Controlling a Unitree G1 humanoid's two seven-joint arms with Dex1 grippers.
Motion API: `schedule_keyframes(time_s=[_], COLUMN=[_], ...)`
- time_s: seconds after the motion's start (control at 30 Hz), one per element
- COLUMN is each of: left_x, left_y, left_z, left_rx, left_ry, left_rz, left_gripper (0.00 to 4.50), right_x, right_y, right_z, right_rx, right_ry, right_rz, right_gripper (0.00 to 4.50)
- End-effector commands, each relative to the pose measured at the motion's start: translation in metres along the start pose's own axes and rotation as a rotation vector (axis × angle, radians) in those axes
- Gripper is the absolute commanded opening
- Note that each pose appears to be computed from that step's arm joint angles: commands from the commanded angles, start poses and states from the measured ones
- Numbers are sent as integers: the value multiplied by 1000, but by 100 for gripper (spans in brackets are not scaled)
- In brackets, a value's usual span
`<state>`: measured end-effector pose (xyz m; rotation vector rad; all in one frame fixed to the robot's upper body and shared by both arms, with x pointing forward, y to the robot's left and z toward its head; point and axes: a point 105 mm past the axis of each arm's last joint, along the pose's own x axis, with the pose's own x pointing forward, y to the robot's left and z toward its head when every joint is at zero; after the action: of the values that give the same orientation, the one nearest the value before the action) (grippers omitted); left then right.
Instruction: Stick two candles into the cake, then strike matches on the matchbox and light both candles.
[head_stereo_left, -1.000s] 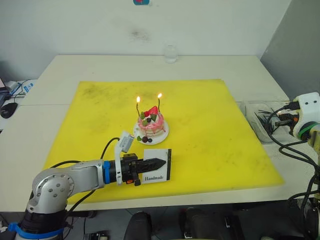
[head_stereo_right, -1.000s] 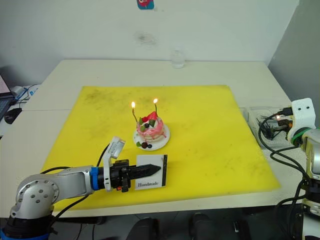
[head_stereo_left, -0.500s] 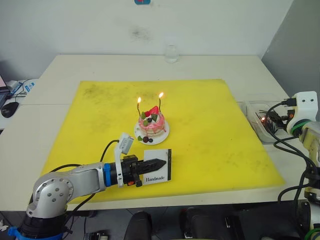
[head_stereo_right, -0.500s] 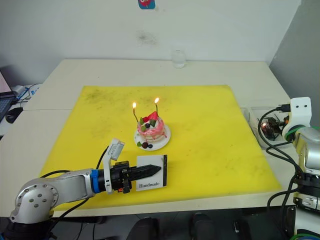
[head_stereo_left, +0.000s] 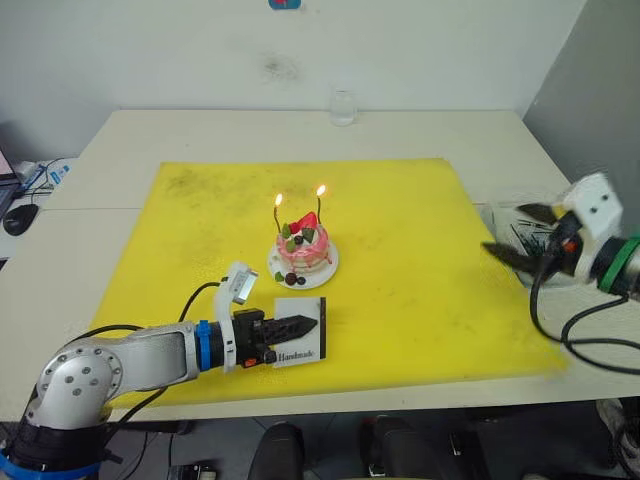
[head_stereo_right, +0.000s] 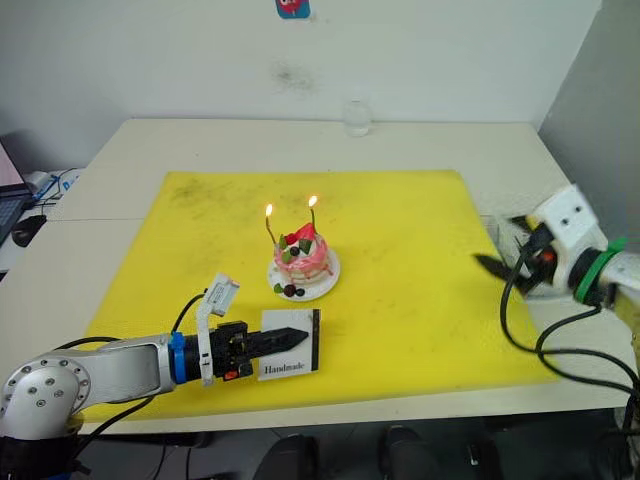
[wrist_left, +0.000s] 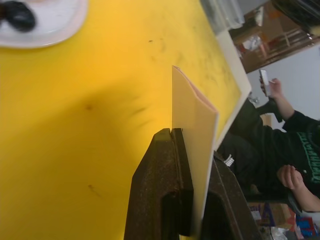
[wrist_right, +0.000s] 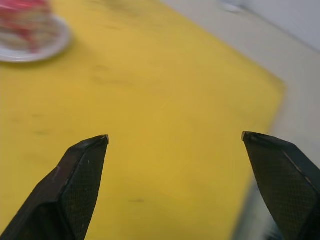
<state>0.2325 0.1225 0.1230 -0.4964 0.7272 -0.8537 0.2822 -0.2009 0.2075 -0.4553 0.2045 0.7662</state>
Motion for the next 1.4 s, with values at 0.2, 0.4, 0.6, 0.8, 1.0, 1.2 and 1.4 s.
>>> schedule_keyframes(time_s=[0.2,0.4,0.6,0.8,1.0,1.2,1.4], left_x=[17,20,10,-9,-40,-88,-138], left_y=[11,15,11,7,6,28,61], left_z=[-2,-1,6,15,25,49,71], left_rx=[-61,-56,-12,61,189,557,856], left_ry=[7,6,12,37,58,76,29], left_rz=[56,60,55,67,125,323,506], left_gripper=[0,109,297,448,448,448,448], right_x=[11,18,18,19,15,0,-31], right_y=[67,76,80,81,76,51,17], right_z=[23,22,22,21,25,27,32], right_rx=[-33,-31,-29,-37,-74,-152,-239], right_ry=[-46,-50,-46,-41,-44,-33,-11], right_rz=[306,318,334,341,321,227,151], right_gripper=[447,450,450,450,450,450,450])
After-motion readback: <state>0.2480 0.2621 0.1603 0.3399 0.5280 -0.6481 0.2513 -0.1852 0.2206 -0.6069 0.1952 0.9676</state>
